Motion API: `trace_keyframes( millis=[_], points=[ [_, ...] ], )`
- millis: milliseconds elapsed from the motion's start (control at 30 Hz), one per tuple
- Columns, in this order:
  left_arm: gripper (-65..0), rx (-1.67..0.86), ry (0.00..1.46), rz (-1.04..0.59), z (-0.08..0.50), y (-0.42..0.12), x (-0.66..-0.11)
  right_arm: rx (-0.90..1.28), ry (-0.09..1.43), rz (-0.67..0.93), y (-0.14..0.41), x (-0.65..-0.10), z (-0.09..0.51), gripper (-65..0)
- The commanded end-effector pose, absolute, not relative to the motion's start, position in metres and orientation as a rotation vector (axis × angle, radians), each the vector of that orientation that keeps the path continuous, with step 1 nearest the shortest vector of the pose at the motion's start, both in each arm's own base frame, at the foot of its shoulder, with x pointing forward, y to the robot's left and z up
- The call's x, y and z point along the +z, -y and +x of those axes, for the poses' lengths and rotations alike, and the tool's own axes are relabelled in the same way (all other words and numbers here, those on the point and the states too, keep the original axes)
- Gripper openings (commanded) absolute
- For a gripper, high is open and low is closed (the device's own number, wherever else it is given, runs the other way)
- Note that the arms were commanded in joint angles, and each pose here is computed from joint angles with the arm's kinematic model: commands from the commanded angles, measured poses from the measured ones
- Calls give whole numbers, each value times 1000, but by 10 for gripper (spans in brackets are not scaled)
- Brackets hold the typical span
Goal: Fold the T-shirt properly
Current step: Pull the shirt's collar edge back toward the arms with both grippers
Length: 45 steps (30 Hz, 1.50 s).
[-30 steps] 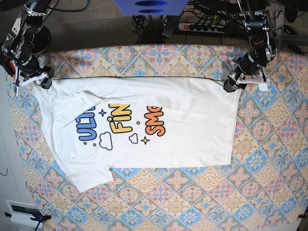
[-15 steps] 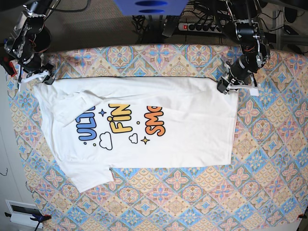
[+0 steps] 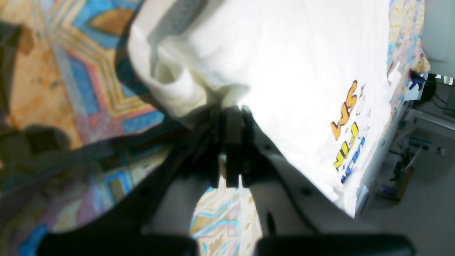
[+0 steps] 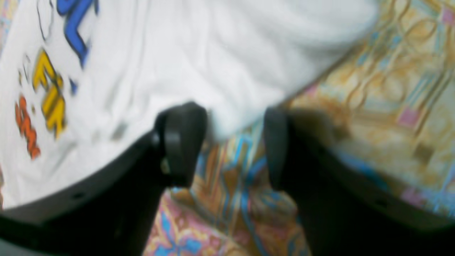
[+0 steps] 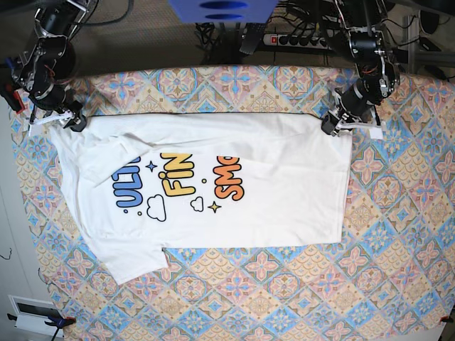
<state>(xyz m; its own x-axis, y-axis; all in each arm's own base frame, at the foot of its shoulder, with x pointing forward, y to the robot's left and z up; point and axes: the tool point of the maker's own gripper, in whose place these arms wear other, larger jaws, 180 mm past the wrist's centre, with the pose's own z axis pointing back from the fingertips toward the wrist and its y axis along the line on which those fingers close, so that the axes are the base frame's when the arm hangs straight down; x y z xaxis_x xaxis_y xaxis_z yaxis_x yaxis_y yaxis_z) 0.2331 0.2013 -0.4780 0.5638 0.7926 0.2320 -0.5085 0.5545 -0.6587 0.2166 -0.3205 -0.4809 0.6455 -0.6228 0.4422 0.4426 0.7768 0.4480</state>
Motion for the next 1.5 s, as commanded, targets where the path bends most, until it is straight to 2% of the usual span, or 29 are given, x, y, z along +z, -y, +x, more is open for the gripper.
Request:
trace_keyframes(
  millis=[0,600,667,800,867,1033,1333,1467],
  points=[
    [-650,809,571,-573,238,-204,-473,-613,613,286,327,-478,225,-346],
    [-650,810,569,-573,237,-204,-473,-668,607,287,335,-483,220,-352],
    [-650,810,568,-572,236,-204,-474,-684,617,294,336,-485,225,-387],
    [-650,809,564,-571,235,-205,-474,-712,608,297,335,-493,220,-568],
    [-650,800,565,-558,234,-210,-473,-712,608,293,336,-494,218,-627],
    [-650,788,557,-535,220,-215,-473,-711,583,283,337,-498,204,-635],
    [-650,729,559,-484,188,-221,-461,-587,573,220,346,-486,161,-635],
    [-650,712,546,-464,168,-220,-457,-597,594,164,365,-472,143,-636]
  ],
)
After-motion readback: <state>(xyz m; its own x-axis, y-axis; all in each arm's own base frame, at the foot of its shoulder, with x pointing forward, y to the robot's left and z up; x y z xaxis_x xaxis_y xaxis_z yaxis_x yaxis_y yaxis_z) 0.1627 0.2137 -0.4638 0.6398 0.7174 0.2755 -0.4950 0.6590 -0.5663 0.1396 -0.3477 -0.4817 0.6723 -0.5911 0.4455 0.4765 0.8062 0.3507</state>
